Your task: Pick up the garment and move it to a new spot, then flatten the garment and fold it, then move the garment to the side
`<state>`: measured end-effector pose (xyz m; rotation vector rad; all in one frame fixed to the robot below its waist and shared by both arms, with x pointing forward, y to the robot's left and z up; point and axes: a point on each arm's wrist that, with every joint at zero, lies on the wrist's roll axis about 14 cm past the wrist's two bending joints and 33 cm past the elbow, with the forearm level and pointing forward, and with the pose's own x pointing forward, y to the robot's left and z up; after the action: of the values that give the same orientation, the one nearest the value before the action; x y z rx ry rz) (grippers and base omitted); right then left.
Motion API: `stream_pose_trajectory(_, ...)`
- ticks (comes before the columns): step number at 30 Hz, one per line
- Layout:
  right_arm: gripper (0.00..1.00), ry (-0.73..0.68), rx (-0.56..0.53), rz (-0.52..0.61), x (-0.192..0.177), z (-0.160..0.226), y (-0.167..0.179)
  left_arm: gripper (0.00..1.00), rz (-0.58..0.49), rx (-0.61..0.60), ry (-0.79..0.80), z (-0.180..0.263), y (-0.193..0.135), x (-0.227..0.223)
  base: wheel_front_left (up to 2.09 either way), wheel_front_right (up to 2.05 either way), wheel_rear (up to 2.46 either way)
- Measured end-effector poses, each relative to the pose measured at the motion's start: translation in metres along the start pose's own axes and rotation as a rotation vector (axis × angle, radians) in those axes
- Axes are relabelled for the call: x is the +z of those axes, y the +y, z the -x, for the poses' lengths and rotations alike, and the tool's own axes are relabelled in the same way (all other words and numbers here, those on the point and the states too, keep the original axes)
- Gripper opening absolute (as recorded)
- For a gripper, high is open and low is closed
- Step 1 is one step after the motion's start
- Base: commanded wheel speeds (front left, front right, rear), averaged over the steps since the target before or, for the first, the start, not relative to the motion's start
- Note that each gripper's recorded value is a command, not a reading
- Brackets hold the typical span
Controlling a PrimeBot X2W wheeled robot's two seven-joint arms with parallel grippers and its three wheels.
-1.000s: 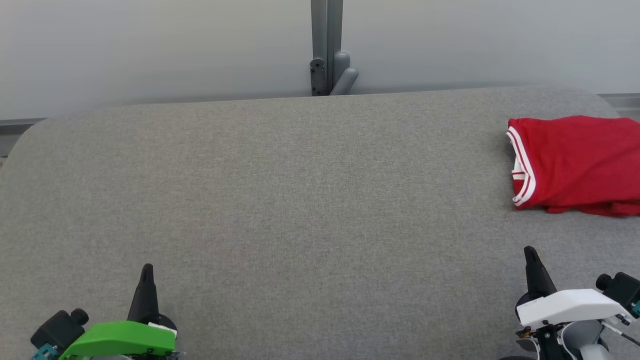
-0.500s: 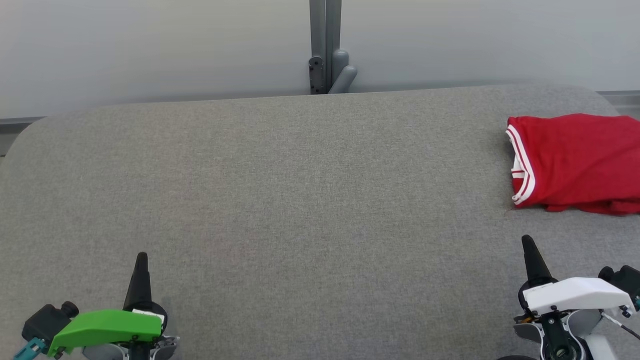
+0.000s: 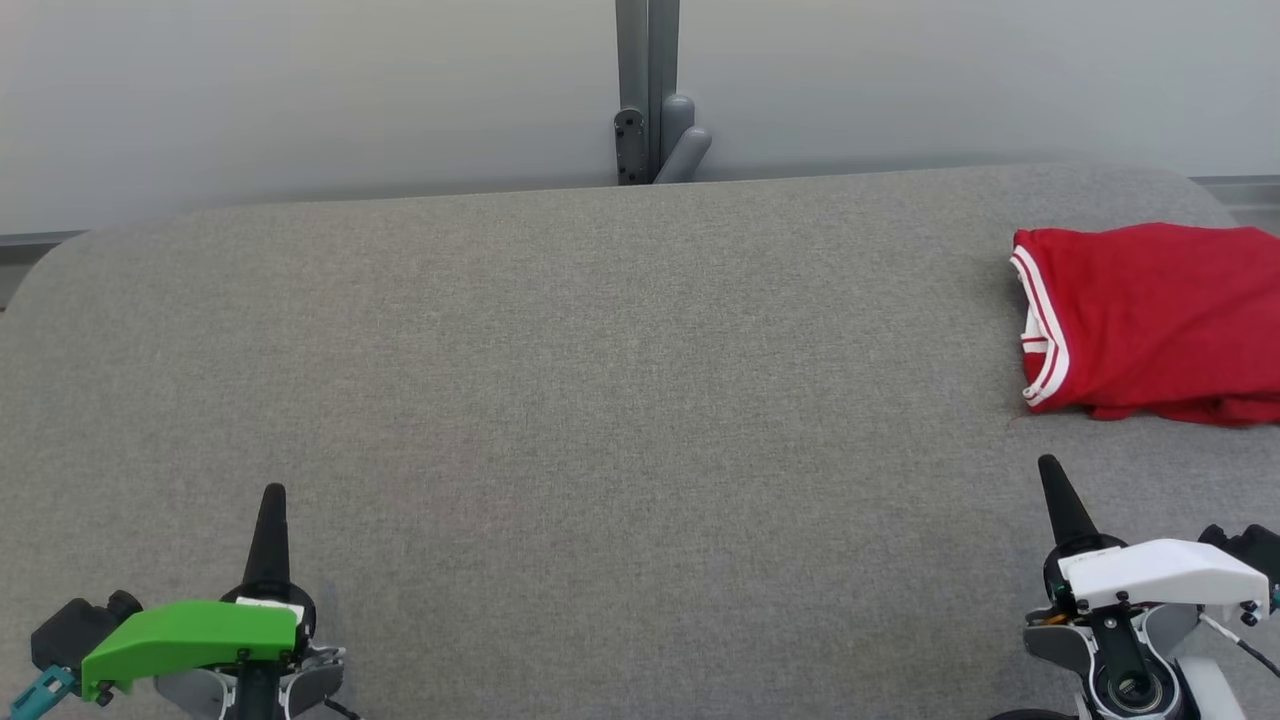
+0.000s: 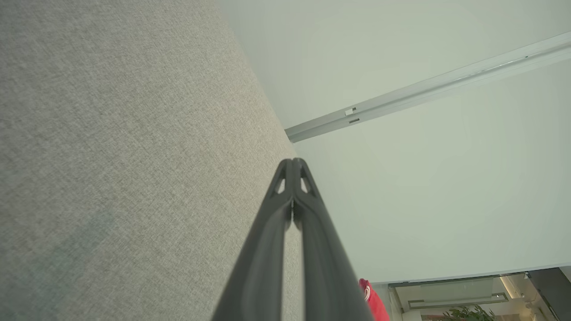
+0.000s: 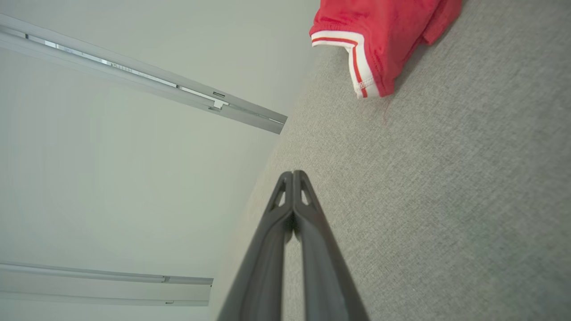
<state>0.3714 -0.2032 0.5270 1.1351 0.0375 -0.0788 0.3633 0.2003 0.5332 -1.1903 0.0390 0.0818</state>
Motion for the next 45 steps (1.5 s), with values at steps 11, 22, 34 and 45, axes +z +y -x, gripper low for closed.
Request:
stream_pose_trajectory(11,0.00,0.004,0.020,-0.120,0.002,-0.006,0.007,0.00,0.098,-0.011,0.005,-0.006,-0.006,0.003,0.00,0.00,0.00)
stream_pose_trajectory(22,0.00,0.010,0.037,-0.217,0.003,-0.010,0.013,0.00,0.190,-0.030,0.013,-0.011,-0.013,0.004,0.00,0.00,0.00)
stream_pose_trajectory(34,0.00,0.016,0.056,-0.315,0.005,-0.014,0.018,0.00,0.272,-0.046,0.018,-0.016,-0.019,0.007,0.00,0.00,0.00)
stream_pose_trajectory(45,0.00,0.022,0.074,-0.390,0.006,-0.017,0.023,0.00,0.337,-0.064,0.029,-0.021,-0.026,0.009,0.00,0.00,0.00)
